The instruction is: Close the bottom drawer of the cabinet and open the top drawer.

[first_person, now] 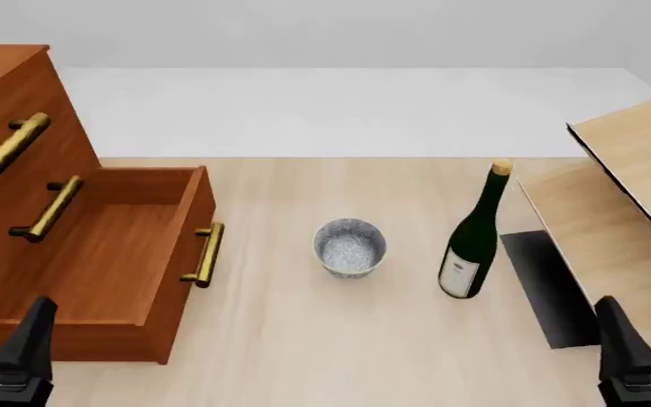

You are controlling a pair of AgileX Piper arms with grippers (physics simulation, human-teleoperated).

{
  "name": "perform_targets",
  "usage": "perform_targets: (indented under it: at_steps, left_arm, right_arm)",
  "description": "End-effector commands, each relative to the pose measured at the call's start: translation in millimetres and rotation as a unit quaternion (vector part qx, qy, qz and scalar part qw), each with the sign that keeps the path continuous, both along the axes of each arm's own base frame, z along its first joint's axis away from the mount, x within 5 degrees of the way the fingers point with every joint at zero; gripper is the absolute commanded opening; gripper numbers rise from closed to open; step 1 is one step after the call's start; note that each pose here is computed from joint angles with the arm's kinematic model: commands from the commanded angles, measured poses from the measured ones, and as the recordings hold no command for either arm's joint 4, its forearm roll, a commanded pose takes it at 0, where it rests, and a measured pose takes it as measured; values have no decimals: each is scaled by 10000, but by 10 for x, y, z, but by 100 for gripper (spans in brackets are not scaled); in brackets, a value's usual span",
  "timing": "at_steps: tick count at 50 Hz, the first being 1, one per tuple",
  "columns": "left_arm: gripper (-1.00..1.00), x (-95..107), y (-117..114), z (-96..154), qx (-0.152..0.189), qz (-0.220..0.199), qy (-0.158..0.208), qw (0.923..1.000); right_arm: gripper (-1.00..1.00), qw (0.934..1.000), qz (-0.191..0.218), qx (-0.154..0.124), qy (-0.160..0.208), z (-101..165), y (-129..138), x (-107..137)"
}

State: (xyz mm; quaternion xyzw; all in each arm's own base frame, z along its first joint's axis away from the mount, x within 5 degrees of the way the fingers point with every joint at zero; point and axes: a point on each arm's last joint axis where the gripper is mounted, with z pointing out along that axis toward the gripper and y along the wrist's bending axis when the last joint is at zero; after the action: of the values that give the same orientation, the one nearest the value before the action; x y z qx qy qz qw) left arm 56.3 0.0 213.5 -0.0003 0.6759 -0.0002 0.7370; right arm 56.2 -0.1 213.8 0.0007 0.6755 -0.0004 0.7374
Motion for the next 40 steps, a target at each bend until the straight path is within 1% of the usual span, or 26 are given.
perform_targets:
  at_steps: [1,5,8,12,14,16,17,19,21,22,24,26,28,31,32,33,34,35,37,38,39,40]
  left_arm:
    - [100,6,0,7,-18,1,21,10000]
    - [100,16,0,4,-26,0,52,10000]
    - [100,13,2,7,-58,11,47,10000]
    - [100,15,5,27,-112,37,34,9999]
    - [100,32,4,41,-70,32,55,10000]
    - [100,64,8,73,-100,56,112,9999]
    - [100,86,1,122,-98,3,153,9998]
    - [100,120,1,161,-190,-2,219,9996]
    - [100,142,-10,244,-275,-91,238,9993]
    - [100,157,-11,271,-193,-89,255,9994]
    - [100,188,-27,372,-253,-195,244,9992]
    - [100,210,-33,441,-181,-227,230,9993]
    - [100,284,-56,579,-133,-342,241,9990]
    - [100,314,-80,709,-309,-475,191,9982]
    - [100,354,-95,764,-335,-540,242,9977]
    - [100,390,-103,790,-289,-557,303,9976]
    - [100,377,-105,832,-338,-580,248,9974]
    - [100,407,-127,872,-424,-674,297,9964]
    - [100,471,-142,918,-405,-702,407,9959]
    - [100,519,-154,914,-449,-721,520,9950]
    - [100,542,-168,930,-550,-772,560,9939]
    - [100,603,-172,937,-596,-742,690,9931]
  right_arm:
    - [100,10000,-41,16,-11,22,-5,-1]
    - [100,10000,-36,15,-11,30,-4,-3]
    - [100,10000,-11,88,-31,50,-2,-9]
    - [100,9999,-9,115,-40,62,-2,-11]
    - [100,9999,-18,114,-48,62,-3,-11]
    - [100,9999,-16,136,-48,62,-3,-10]
    - [100,9999,-8,144,-58,71,-2,-7]
    - [100,9999,-2,160,-58,75,-2,-8]
    - [100,9998,-15,160,-70,81,-3,-9]
    - [100,9998,-15,167,-65,80,-3,-8]
    - [100,9998,-33,176,-60,72,-5,-10]
    - [100,9998,-33,184,-54,69,-6,-9]
    - [100,9998,-26,180,-55,69,-5,-9]
    - [100,9998,-3,179,-60,72,-2,-11]
    - [100,9998,2,180,-61,77,-2,-6]
    - [100,9998,5,177,-61,76,-1,-7]
    - [100,9998,11,176,-60,76,-1,-7]
    - [100,9998,14,174,-62,76,0,-7]
    - [100,9998,18,176,-62,76,0,-8]
    - [100,9998,20,173,-64,76,0,-8]
    - [100,9998,19,172,-63,76,0,-8]
    - [100,9998,19,175,-61,75,0,-8]
